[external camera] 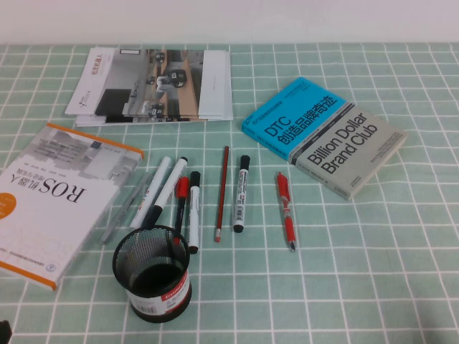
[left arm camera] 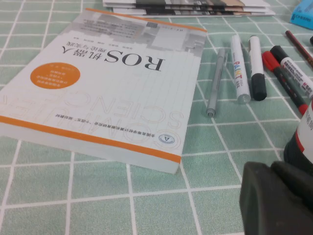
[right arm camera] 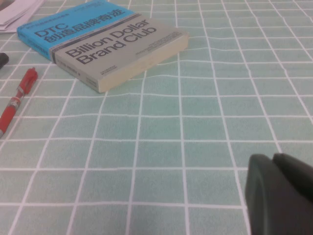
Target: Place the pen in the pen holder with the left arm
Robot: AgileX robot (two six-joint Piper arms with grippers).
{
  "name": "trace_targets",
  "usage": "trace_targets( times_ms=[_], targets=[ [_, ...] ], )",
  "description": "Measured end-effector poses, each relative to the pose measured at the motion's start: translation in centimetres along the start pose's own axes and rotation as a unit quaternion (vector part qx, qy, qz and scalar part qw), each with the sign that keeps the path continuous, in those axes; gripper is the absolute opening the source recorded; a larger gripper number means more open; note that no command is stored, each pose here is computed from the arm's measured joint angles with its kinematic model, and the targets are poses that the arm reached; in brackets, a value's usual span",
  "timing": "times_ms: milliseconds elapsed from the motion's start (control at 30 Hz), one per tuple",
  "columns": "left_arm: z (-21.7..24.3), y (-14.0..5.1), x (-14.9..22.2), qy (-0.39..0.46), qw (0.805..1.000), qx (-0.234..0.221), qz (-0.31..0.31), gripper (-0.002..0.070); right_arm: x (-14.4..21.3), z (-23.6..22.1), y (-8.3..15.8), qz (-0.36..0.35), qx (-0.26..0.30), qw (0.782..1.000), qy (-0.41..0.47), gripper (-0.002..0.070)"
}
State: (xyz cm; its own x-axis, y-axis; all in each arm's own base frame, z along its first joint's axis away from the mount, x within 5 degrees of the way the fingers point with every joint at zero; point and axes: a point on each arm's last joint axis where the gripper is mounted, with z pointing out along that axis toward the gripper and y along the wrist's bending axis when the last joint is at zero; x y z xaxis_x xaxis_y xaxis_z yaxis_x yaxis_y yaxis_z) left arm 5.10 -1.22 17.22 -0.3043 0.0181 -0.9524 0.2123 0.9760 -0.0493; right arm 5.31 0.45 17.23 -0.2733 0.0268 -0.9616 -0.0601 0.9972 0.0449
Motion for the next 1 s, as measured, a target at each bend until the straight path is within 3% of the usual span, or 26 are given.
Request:
trace_targets(
  times_ms=[300,567,1000],
  targets=[
    [0.0,0.0,-0.2,-0.012,1.0,0.0,-0.001,-0.0004,0.0,0.0,0.0,0.0,0.0,1.0,0.0,-0.002],
    [-0.1,-0.3,-1.8,-0.104,0.985,0.031,-0.137,-0.0004,0.0,0.0,0.0,0.0,0.0,1.0,0.0,-0.002],
    [-0.8,0.0,-3.7,-0.21,0.965,0.036,-0.155,-0.0004,0.0,0.0,0.0,0.0,0.0,1.0,0.0,-0.002]
  ],
)
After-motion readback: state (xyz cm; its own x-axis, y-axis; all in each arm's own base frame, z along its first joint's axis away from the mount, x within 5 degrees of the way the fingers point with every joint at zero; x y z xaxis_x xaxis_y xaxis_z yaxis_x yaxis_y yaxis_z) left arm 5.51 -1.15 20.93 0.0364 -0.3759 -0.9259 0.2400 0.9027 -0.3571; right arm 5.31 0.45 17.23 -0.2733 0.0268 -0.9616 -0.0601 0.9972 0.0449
